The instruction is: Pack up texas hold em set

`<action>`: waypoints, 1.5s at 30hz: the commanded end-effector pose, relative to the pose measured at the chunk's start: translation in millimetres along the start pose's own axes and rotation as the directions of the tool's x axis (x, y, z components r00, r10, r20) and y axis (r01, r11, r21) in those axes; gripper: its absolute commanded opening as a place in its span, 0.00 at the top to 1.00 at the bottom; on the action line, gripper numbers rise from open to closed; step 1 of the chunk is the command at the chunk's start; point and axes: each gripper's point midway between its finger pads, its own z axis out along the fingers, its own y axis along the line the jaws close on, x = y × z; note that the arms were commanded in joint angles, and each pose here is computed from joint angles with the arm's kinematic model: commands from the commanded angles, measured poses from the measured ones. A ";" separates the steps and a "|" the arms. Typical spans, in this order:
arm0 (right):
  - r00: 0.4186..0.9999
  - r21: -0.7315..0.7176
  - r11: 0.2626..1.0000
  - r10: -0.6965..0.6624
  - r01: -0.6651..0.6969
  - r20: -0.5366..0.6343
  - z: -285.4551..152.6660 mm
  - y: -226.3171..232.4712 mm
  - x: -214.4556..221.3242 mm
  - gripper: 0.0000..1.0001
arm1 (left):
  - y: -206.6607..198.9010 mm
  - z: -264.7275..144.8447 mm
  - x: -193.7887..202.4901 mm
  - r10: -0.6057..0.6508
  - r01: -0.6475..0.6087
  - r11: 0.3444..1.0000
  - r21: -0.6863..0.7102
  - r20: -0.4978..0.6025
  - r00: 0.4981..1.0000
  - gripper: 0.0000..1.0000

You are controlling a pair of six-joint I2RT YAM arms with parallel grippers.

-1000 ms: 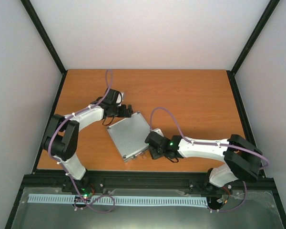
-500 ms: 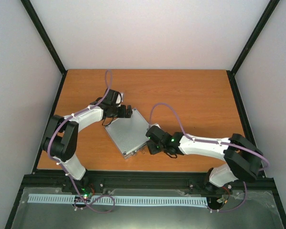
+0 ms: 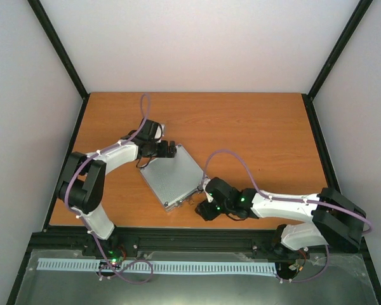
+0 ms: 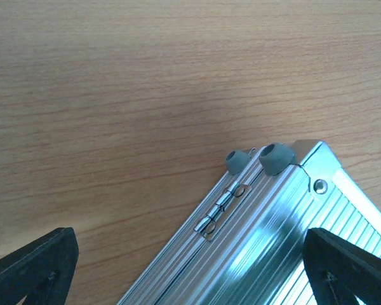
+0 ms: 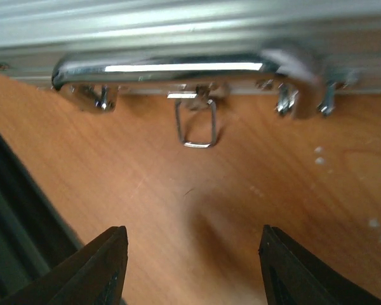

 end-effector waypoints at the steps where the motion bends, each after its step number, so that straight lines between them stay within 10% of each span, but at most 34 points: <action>1: 0.995 -0.185 0.980 -0.053 0.068 0.084 -1.4 31.4 -7.6 0.40 | 1.8 4.1 -4.7 0.014 -0.014 1.000 -0.003 0.004 1.000 0.00; 14: 0.994 -0.188 0.982 -0.015 0.035 0.110 13.1 9.8 -19.7 0.20 | 1.6 4.8 -3.1 0.015 -0.015 1.000 -0.001 -0.002 1.000 0.00; 45: 0.994 0.065 0.997 -0.052 0.046 0.095 51.0 1.2 -29.0 0.38 | 0.1 -0.2 -4.7 0.019 -0.019 1.000 0.003 0.006 1.000 0.00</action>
